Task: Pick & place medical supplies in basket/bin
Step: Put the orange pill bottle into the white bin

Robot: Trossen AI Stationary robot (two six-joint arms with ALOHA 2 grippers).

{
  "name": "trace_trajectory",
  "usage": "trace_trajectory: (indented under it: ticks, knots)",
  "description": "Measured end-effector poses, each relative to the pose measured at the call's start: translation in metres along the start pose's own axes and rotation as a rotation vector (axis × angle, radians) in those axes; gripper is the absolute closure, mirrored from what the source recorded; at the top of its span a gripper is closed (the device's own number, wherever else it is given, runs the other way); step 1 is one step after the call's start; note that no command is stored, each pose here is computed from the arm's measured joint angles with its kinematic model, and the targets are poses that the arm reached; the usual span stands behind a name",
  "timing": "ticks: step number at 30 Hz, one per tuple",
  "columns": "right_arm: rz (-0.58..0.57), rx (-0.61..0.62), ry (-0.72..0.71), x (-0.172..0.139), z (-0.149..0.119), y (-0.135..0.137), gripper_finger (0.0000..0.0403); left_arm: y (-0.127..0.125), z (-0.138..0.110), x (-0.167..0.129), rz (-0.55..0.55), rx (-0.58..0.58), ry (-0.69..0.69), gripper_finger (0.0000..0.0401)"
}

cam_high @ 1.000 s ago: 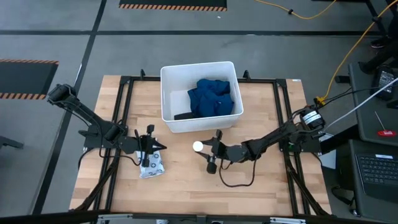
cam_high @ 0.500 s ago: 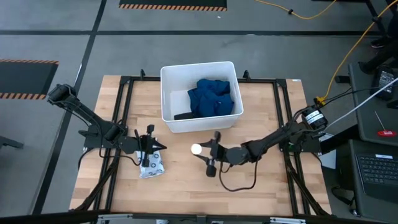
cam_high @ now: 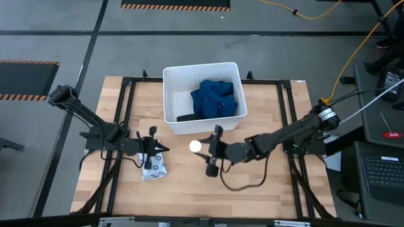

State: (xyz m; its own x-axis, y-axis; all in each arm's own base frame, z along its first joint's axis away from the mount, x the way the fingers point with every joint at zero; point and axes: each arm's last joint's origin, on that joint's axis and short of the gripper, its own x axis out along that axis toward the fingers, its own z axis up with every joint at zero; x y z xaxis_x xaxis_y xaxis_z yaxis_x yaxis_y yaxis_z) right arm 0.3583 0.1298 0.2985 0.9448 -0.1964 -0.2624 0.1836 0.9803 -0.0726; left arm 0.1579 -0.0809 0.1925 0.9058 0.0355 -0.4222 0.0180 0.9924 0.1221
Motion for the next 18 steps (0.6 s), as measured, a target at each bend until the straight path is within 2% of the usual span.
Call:
trace_trajectory:
  ticks: [5,9,18]
  knots:
    - [-0.045,0.014,0.004,-0.011,0.017,-0.030,0.0208,0.000,0.002,0.000,-0.001,-0.008,-0.014,0.0398]
    - [-0.024,0.019,0.003,-0.017,0.030,-0.055,0.0208,0.000,0.002,0.000,-0.001,-0.009,-0.015,0.0398]
    - [-0.096,-0.006,0.030,-0.004,0.036,-0.127,0.0208,0.000,0.002,0.000,-0.001,0.014,-0.019,0.0398]
